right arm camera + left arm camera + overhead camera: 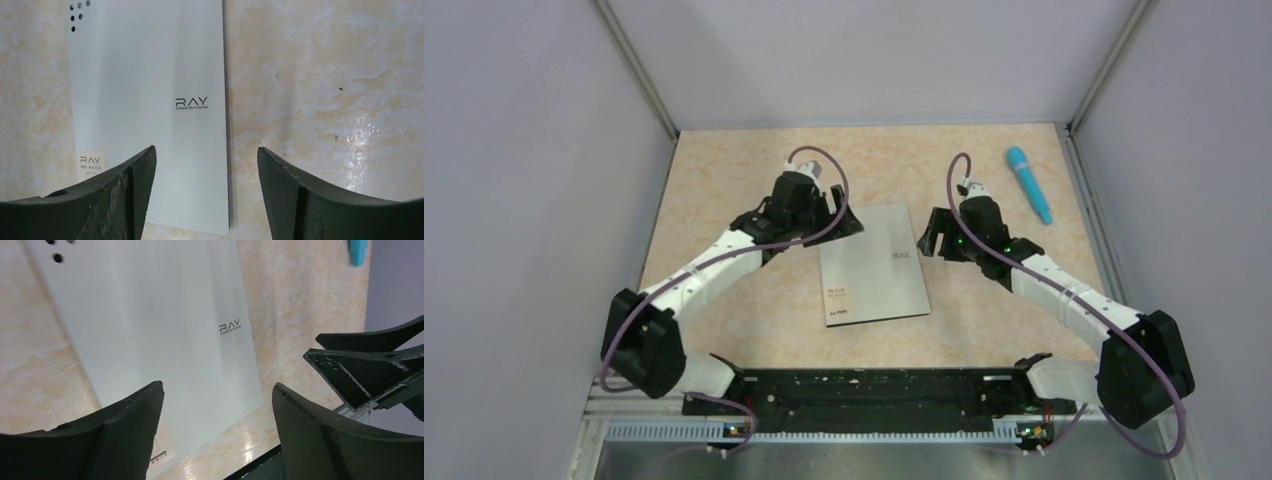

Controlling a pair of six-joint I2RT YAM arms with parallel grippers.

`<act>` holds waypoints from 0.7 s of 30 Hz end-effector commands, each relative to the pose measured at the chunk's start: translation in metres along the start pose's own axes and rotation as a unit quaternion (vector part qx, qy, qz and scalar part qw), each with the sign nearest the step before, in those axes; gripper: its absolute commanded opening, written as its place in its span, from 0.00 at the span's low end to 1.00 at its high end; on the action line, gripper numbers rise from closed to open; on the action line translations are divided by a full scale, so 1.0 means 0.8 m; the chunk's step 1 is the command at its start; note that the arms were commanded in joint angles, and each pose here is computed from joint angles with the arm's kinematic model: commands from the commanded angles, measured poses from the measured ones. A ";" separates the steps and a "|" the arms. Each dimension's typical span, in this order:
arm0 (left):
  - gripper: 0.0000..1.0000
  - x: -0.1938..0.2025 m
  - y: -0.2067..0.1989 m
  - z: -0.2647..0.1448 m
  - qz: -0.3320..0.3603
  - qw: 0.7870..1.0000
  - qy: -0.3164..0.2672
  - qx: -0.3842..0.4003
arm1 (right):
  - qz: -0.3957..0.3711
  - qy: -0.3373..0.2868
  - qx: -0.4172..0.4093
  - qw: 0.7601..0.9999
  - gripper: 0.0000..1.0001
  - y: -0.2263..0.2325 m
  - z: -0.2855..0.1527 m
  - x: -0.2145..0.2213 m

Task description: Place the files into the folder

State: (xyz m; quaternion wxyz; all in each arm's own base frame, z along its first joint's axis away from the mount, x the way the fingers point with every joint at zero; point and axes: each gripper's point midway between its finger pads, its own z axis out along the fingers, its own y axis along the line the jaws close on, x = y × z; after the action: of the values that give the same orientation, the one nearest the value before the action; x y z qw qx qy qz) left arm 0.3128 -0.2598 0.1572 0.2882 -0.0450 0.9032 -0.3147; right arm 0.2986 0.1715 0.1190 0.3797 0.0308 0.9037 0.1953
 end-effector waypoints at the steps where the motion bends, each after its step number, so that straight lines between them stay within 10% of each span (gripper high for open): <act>1: 0.91 -0.050 0.008 -0.061 0.042 0.994 -0.088 -0.040 | -0.013 -0.055 -0.032 0.998 0.74 0.032 -0.009 -0.059; 12: 0.99 -0.097 0.065 -0.136 0.039 0.963 -0.189 -0.186 | -0.020 -0.094 -0.057 0.994 0.98 0.062 -0.031 -0.109; 21: 0.99 -0.091 0.076 -0.135 0.037 0.961 -0.202 -0.188 | -0.029 -0.123 -0.075 0.989 0.99 0.074 -0.062 -0.131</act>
State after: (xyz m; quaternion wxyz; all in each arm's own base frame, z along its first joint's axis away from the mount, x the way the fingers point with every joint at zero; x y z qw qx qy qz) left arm 0.3191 -0.1409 0.2209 0.4439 -0.1223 0.8797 -0.1192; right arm 0.3292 0.1882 0.1955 0.4477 0.0101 0.8645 0.2283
